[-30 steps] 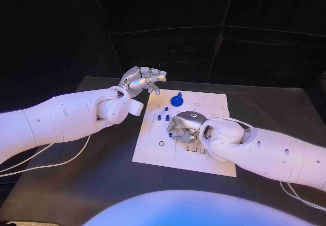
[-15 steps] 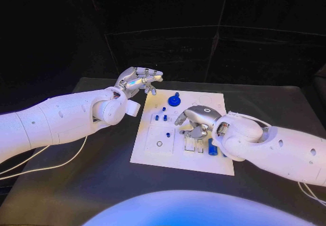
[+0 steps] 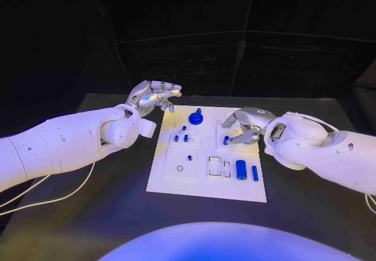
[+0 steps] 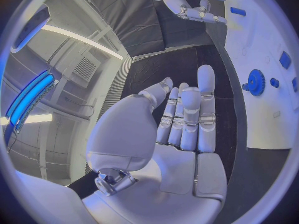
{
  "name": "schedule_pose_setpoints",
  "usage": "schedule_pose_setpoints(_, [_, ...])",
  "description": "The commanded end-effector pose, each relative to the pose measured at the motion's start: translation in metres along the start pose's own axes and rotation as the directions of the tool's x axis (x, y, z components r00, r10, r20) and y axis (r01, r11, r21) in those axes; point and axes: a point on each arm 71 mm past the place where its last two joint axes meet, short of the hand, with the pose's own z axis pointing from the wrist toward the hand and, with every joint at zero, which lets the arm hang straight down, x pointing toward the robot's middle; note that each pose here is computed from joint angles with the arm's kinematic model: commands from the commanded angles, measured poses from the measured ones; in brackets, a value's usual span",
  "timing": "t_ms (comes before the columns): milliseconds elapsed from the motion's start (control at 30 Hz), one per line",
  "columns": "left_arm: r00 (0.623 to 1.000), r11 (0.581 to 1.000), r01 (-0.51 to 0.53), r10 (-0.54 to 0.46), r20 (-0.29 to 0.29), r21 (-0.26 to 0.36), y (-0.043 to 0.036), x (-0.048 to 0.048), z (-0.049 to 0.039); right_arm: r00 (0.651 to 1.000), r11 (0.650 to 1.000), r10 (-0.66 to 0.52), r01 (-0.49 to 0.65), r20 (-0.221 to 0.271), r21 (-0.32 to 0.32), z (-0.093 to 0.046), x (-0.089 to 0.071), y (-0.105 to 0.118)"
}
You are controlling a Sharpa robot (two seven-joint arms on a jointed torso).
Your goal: Assemble the parts on the task board
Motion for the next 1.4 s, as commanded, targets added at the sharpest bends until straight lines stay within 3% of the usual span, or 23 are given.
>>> schedule_pose_setpoints(33, [1.000,1.000,0.010,-0.010,-0.012,0.004,-0.0009,0.0021,0.0012,0.999,0.999,-0.024,0.025,-0.032,0.031,0.002,0.001,-0.003])
schedule_pose_setpoints(867, [1.000,1.000,0.009,-0.009,-0.012,0.006,-0.0004,0.0025,0.0021,0.986,0.995,-0.095,0.097,-0.137,0.013,0.020,0.017,0.004])
schedule_pose_setpoints(1200, [1.000,1.000,0.006,-0.006,-0.006,0.006,0.0000,0.0003,0.0024,0.987,0.995,-0.098,0.100,-0.126,0.012,0.021,0.019,0.003])
schedule_pose_setpoints(1400, [1.000,1.000,0.006,-0.006,-0.006,0.006,0.0001,0.0003,0.0024,0.995,0.997,-0.080,0.080,-0.066,-0.005,0.022,0.017,0.006])
